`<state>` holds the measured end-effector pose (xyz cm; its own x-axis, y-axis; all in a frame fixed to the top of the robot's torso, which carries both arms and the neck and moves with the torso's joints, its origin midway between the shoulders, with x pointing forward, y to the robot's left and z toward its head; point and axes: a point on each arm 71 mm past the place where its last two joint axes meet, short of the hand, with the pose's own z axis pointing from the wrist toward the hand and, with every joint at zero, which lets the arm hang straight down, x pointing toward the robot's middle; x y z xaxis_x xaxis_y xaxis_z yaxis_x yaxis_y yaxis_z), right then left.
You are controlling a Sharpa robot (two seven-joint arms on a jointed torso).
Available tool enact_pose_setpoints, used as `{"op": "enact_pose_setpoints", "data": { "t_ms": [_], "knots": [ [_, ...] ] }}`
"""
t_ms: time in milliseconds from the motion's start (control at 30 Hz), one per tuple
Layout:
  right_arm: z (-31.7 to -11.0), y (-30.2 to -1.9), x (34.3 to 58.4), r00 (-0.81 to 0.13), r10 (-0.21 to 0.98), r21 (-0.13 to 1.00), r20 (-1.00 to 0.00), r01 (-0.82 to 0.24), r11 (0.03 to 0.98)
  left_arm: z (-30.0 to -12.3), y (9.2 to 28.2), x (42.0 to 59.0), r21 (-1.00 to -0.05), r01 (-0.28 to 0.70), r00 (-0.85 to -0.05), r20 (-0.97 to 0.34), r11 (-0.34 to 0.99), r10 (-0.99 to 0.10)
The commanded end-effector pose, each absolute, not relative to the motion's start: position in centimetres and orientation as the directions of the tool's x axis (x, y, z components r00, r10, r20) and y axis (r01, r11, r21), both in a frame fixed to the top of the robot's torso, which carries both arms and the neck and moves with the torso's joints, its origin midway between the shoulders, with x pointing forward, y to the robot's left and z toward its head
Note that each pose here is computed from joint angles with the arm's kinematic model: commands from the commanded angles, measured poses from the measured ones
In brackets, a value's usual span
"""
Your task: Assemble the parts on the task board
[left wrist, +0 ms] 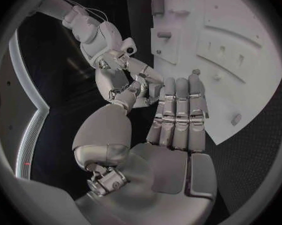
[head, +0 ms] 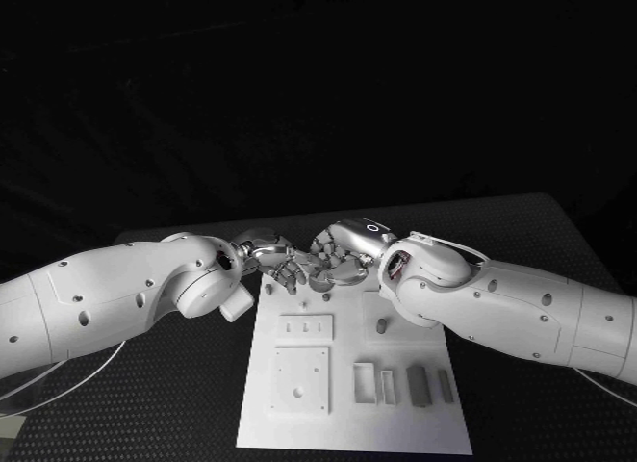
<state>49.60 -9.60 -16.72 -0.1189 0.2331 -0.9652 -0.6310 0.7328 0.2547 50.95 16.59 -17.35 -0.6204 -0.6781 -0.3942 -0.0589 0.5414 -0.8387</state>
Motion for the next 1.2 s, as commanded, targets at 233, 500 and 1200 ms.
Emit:
{"op": "enact_pose_setpoints", "data": {
  "t_ms": [233,500,1200],
  "knots": [
    [-17.02,-8.99,49.44,-0.13,0.216,0.248,-0.968,-0.643,0.725,-17.2,15.98,50.74,-0.841,-0.04,-0.641,-0.392,0.539,-0.659],
    [-17.14,-9.02,49.38,-0.134,0.214,0.249,-0.968,-0.644,0.724,-17.13,16.29,50.93,-0.844,-0.044,-0.619,-0.397,0.535,-0.678],
    [-17.12,-8.82,49.11,-0.135,0.219,0.253,-0.966,-0.649,0.717,-17.27,16.14,50.92,-0.838,-0.054,-0.63,-0.394,0.543,-0.669]
  ]
}}
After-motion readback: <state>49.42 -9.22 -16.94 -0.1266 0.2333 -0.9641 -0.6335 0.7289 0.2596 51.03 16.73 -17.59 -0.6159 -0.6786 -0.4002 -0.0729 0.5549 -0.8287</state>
